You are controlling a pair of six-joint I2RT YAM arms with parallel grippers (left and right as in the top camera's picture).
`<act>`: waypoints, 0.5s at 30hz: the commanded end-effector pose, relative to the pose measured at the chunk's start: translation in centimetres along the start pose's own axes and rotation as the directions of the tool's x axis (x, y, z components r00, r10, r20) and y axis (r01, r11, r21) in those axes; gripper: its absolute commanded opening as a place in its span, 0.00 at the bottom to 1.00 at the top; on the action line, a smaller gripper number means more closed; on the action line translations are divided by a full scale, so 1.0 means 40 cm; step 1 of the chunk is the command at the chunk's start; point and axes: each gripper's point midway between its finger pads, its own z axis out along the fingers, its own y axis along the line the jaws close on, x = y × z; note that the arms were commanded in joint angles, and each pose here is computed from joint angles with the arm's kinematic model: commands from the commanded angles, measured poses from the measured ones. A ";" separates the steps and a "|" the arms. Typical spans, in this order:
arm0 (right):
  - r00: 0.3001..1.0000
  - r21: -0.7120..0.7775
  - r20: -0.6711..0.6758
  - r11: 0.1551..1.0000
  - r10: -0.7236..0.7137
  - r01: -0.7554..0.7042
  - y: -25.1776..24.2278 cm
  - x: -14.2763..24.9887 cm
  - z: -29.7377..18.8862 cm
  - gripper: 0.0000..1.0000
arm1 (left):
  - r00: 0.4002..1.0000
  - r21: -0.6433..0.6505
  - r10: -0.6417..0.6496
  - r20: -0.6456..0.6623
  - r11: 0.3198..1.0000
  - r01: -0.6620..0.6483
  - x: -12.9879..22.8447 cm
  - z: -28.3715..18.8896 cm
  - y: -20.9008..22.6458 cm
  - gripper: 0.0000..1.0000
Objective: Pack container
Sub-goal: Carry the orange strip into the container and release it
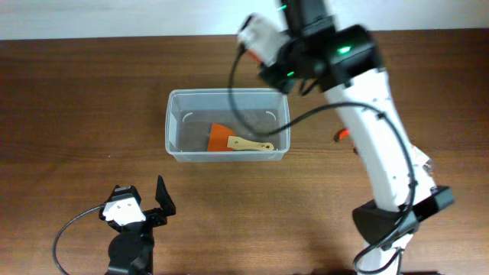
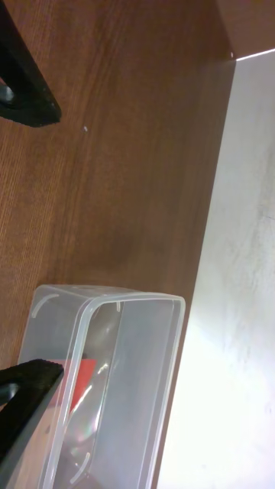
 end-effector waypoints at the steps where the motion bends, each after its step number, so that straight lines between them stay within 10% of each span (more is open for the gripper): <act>1: 0.984 -0.081 0.007 0.981 -0.177 0.177 0.074 -0.031 0.070 0.04 | 1.000 0.001 0.009 0.001 1.000 -0.009 0.002 0.000 -0.001 0.99; 15: 0.967 -0.369 -0.131 0.916 -0.218 0.157 0.258 0.064 0.408 0.04 | 1.000 0.001 0.009 0.002 1.000 -0.009 0.001 -0.001 0.000 0.99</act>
